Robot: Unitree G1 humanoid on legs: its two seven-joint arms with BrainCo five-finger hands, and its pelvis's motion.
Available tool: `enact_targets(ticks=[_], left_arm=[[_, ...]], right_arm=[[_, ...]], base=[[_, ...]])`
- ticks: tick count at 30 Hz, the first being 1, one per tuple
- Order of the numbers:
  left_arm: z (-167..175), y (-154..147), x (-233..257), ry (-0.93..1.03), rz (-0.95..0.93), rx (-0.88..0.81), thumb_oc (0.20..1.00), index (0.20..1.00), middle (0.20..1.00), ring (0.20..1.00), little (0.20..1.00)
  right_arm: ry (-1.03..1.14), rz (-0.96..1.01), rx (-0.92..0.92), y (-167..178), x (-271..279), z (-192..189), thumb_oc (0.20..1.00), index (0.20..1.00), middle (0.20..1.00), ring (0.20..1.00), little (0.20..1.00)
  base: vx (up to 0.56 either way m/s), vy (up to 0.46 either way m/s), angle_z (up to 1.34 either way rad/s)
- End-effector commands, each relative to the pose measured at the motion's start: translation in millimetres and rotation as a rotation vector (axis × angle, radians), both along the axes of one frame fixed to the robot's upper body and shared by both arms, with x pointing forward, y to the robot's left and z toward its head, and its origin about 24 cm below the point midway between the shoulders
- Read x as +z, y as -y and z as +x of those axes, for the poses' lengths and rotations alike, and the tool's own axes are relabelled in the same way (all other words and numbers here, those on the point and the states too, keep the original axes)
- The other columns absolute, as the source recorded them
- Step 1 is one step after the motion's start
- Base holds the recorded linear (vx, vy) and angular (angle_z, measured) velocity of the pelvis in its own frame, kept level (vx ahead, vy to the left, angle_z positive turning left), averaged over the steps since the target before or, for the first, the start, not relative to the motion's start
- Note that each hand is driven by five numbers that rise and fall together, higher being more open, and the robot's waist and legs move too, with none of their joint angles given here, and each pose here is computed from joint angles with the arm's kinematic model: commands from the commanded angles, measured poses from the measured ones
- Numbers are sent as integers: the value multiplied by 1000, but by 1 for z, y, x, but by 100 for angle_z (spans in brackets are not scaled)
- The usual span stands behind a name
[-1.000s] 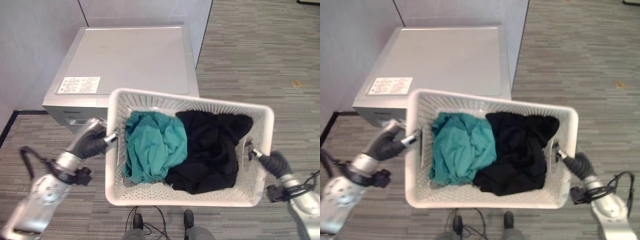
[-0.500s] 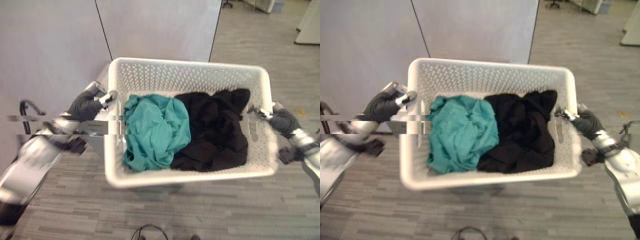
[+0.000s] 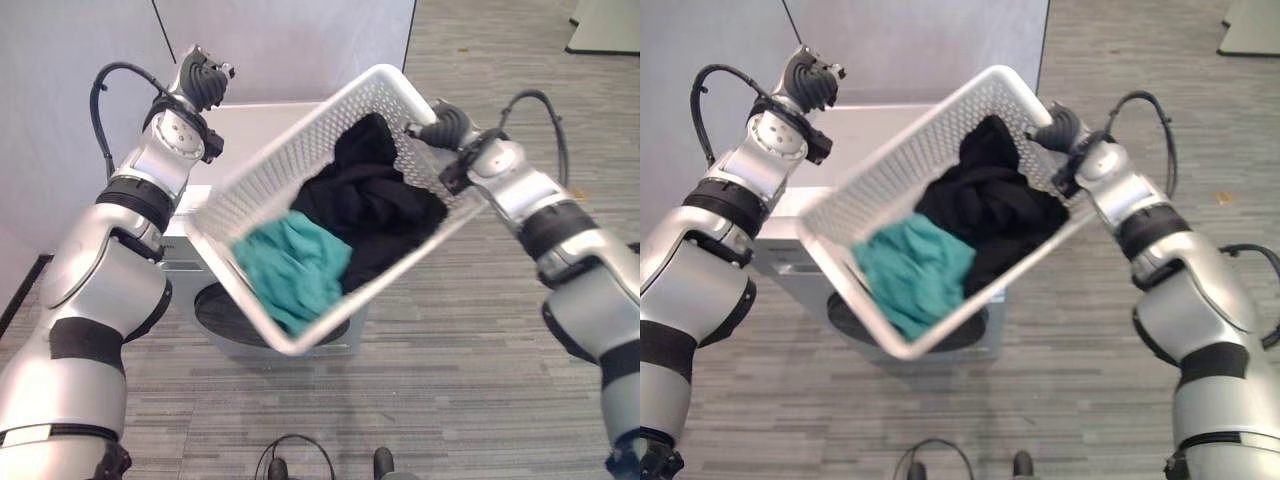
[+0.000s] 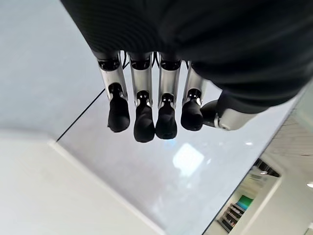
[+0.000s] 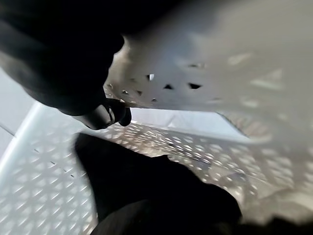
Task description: Grab the laundry basket,head to the washer,open it,put in the laundry and shut it.
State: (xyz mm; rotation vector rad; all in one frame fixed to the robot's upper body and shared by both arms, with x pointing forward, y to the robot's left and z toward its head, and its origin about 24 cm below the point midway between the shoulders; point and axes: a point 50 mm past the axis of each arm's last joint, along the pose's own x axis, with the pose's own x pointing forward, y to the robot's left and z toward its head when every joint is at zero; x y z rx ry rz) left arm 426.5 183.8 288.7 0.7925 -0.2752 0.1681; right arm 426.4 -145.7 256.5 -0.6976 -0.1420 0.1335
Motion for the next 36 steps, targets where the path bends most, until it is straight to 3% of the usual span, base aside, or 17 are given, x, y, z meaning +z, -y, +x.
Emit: enact_targets(ticks=[1, 6, 11, 15, 25, 29, 36], left_arm=[[-12, -1, 73, 183, -24, 37, 200, 200, 200, 200, 200], [-10, 19, 71, 187, -4, 8, 200, 200, 200, 200, 200], [-12, 54, 77, 255, 23, -58, 200, 200, 200, 200, 200], [-16, 63, 86, 312, 28, -74, 200, 200, 200, 200, 200], [-30, 63, 123, 430, 67, -44, 200, 200, 200, 200, 200], [-21, 55, 102, 353, 112, -28, 200, 200, 200, 200, 200], [-11, 41, 74, 243, 115, 11, 200, 200, 200, 200, 200]], right_arm=[[167, 229, -100, 4, 70, -1, 200, 200, 200, 200, 200], [154, 269, -178, 11, 79, 0, 200, 200, 200, 200, 200], [156, 334, -400, 69, 86, -9, 200, 200, 200, 200, 200], [143, 362, -484, 94, 83, -14, 200, 200, 200, 200, 200], [212, 542, -603, 139, 97, -33, 200, 200, 200, 200, 200], [185, 545, -639, 161, 82, -38, 200, 200, 200, 200, 200], [115, 447, -616, 147, 61, -27, 200, 200, 200, 200, 200]], base=[[-44, -14, 1], [-27, -15, 17], [-10, -48, 28], [9, -29, 35], [35, 5, 10], [159, 151, 11], [200, 116, 15]])
